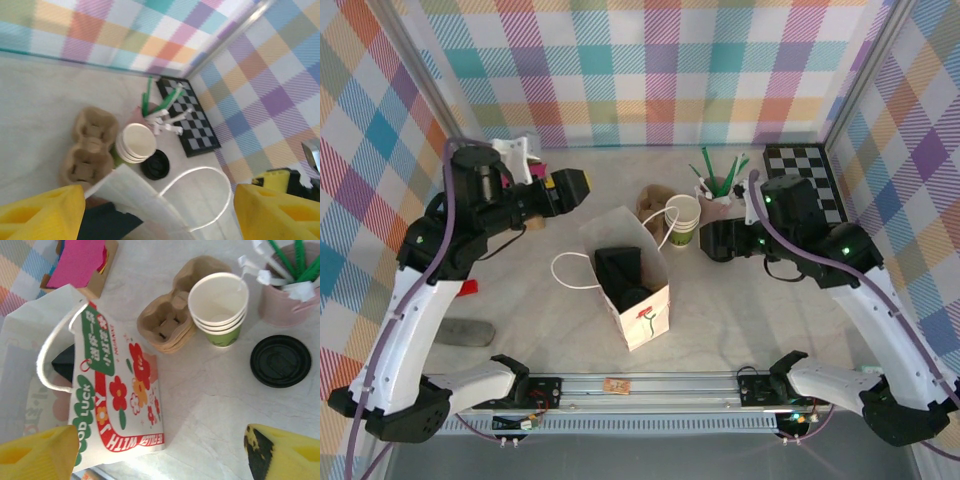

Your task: Pack the takeout coffee

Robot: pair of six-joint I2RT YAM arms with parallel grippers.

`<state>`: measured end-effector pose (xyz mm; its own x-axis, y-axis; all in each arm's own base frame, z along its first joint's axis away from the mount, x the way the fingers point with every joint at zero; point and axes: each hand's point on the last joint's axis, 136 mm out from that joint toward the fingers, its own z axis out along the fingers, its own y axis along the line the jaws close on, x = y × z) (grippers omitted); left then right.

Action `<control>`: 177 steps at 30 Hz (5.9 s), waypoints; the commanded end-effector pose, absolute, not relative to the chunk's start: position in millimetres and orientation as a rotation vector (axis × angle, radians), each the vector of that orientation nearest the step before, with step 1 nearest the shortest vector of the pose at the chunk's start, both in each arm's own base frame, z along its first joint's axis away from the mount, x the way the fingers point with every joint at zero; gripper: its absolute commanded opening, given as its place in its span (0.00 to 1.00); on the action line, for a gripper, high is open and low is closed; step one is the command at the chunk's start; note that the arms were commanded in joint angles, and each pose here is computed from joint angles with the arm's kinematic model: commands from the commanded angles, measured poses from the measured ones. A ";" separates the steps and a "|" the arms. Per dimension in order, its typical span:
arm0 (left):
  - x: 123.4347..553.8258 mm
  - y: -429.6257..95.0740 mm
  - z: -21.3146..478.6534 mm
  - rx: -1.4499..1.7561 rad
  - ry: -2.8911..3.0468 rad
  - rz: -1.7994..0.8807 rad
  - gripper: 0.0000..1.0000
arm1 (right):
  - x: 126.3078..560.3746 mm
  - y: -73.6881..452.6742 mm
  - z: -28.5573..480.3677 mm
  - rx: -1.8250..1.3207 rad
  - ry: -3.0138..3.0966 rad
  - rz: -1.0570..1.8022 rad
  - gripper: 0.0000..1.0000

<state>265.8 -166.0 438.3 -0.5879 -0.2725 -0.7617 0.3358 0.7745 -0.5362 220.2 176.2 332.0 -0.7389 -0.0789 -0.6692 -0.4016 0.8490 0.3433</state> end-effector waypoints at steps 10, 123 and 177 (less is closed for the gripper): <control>250.0 -153.1 319.6 -0.025 2.370 -0.684 0.81 | 211.5 247.6 323.6 -0.633 2.366 0.722 0.88; 328.7 13.1 369.9 -0.371 1.804 0.107 0.97 | 279.6 99.8 443.0 -0.111 1.866 0.058 0.99; 249.4 49.6 144.3 -0.490 1.807 0.515 0.89 | 273.8 -18.7 115.7 0.287 2.026 -0.281 0.99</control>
<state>259.1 41.2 134.7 -0.3579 -0.0520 -0.9323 -0.5168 0.8426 0.1514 269.4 -17.3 104.3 -0.5008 0.0531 -0.8639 0.2916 0.9501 -0.1106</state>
